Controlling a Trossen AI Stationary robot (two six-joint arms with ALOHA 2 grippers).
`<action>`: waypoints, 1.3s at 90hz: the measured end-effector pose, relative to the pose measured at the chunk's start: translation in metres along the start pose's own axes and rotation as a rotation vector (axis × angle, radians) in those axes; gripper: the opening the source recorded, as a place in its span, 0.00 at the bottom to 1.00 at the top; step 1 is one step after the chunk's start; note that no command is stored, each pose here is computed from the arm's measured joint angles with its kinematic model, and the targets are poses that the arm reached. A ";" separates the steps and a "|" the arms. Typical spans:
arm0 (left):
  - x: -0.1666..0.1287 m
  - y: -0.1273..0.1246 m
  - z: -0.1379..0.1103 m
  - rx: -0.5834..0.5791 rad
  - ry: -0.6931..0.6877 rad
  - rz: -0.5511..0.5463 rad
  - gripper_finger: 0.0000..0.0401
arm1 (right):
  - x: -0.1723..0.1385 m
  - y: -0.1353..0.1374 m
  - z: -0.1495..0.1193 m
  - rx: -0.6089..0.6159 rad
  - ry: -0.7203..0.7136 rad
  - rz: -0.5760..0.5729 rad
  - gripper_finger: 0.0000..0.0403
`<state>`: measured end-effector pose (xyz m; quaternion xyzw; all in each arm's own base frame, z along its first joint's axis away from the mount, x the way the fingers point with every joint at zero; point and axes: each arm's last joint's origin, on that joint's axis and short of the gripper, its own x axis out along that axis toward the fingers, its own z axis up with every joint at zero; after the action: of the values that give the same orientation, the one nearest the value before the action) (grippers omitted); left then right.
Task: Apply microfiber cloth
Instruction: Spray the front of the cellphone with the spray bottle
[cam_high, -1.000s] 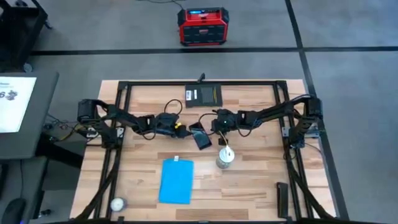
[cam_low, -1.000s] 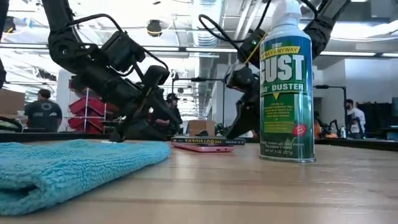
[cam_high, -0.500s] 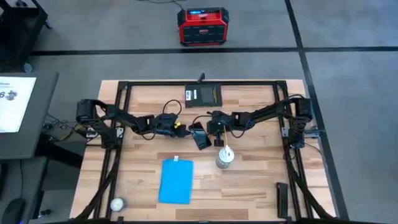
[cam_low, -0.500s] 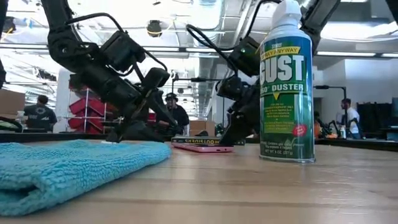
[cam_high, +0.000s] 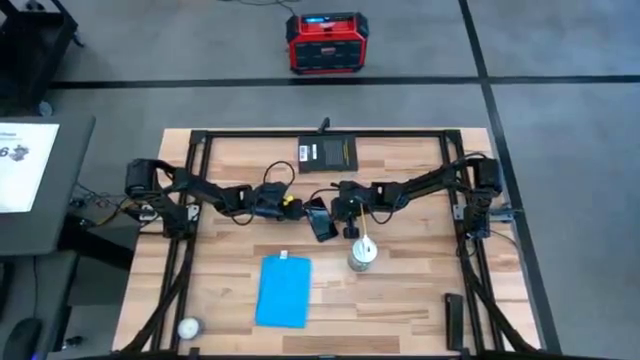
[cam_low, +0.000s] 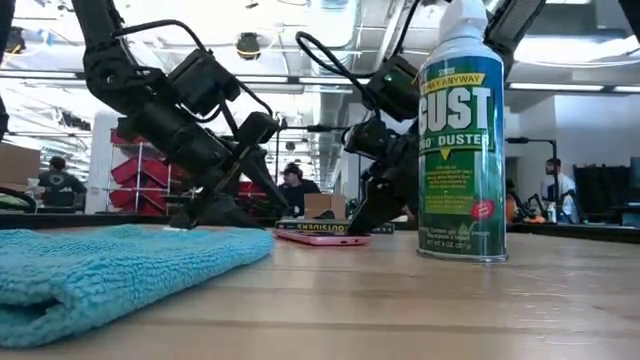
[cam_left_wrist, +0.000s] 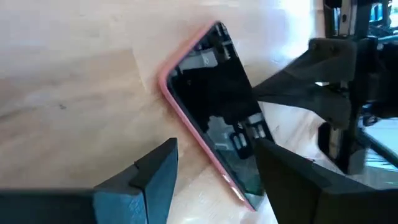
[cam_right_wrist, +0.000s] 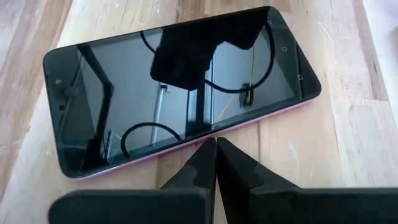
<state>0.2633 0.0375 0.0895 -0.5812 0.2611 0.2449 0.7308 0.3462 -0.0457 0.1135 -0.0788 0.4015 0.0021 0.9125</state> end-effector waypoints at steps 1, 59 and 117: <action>0.000 0.000 0.000 -0.004 0.001 -0.002 0.49 | 0.000 0.000 0.000 -0.001 -0.001 0.000 0.00; 0.007 -0.004 -0.019 -0.102 0.022 -0.005 0.48 | 0.000 0.014 0.006 -0.022 -0.034 0.022 0.00; 0.010 -0.021 -0.007 -0.019 0.071 -0.101 0.48 | 0.000 0.016 0.004 -0.025 -0.012 0.029 0.00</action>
<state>0.2837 0.0272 0.0969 -0.6090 0.2549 0.1895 0.7268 0.3483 -0.0289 0.1142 -0.0845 0.3969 0.0209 0.9137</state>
